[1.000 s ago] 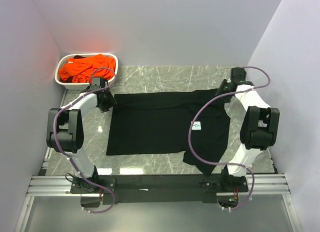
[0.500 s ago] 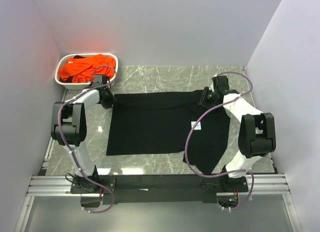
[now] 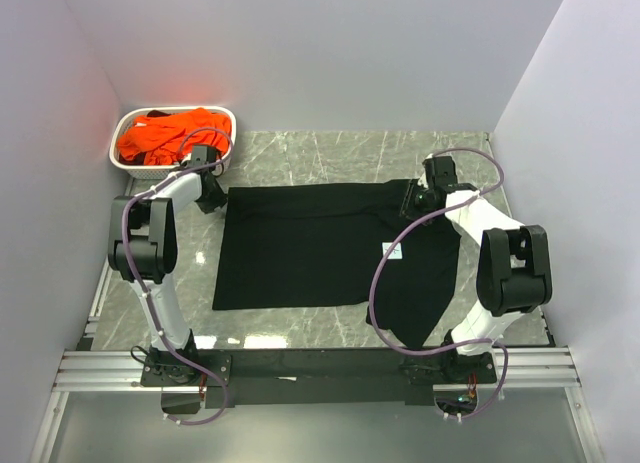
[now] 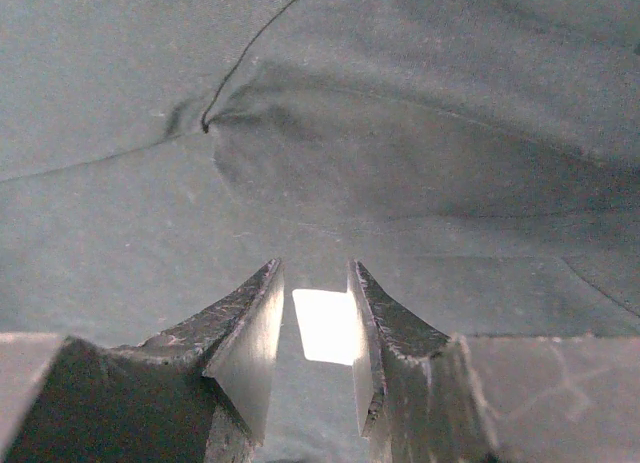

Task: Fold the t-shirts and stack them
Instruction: Fold the tshirt

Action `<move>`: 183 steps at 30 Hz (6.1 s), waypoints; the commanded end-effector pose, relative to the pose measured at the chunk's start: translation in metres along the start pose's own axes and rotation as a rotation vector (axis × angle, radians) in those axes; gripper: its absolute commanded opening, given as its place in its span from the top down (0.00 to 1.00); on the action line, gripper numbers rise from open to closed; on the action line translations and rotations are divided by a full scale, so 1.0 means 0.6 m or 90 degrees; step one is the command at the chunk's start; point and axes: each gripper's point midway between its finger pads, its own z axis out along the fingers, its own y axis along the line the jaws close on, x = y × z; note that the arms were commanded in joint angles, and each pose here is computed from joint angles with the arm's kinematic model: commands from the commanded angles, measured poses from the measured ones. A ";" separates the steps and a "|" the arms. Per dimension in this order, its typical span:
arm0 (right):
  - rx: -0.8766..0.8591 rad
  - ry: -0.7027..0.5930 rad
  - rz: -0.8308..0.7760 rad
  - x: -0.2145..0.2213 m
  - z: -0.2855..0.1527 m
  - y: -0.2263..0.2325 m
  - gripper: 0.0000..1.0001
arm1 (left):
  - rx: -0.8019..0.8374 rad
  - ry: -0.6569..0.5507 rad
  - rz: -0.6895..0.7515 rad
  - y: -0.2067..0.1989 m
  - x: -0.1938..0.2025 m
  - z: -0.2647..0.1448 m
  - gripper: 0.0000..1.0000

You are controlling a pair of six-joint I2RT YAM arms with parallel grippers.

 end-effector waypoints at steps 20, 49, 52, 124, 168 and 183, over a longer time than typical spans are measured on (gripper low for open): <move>0.148 -0.037 -0.307 -0.025 0.026 0.106 0.54 | 0.076 -0.032 0.089 -0.103 0.002 -0.074 0.61; 0.250 0.023 -0.388 -0.026 0.017 0.057 1.00 | -0.058 -0.008 0.151 -0.036 0.029 0.012 0.68; 0.253 0.039 -0.389 -0.023 0.019 0.046 0.96 | -0.064 -0.007 0.152 -0.032 0.028 0.008 0.68; -0.146 -0.140 0.340 -0.310 0.113 -0.222 0.83 | -0.038 0.069 -0.005 -0.026 0.047 0.049 0.44; 0.196 -0.030 -0.212 0.034 0.060 0.083 0.65 | 0.082 -0.148 0.076 0.060 0.072 -0.238 0.14; 0.282 -0.022 -0.219 0.055 0.075 0.047 0.68 | 0.079 -0.127 0.090 0.052 0.076 -0.224 0.14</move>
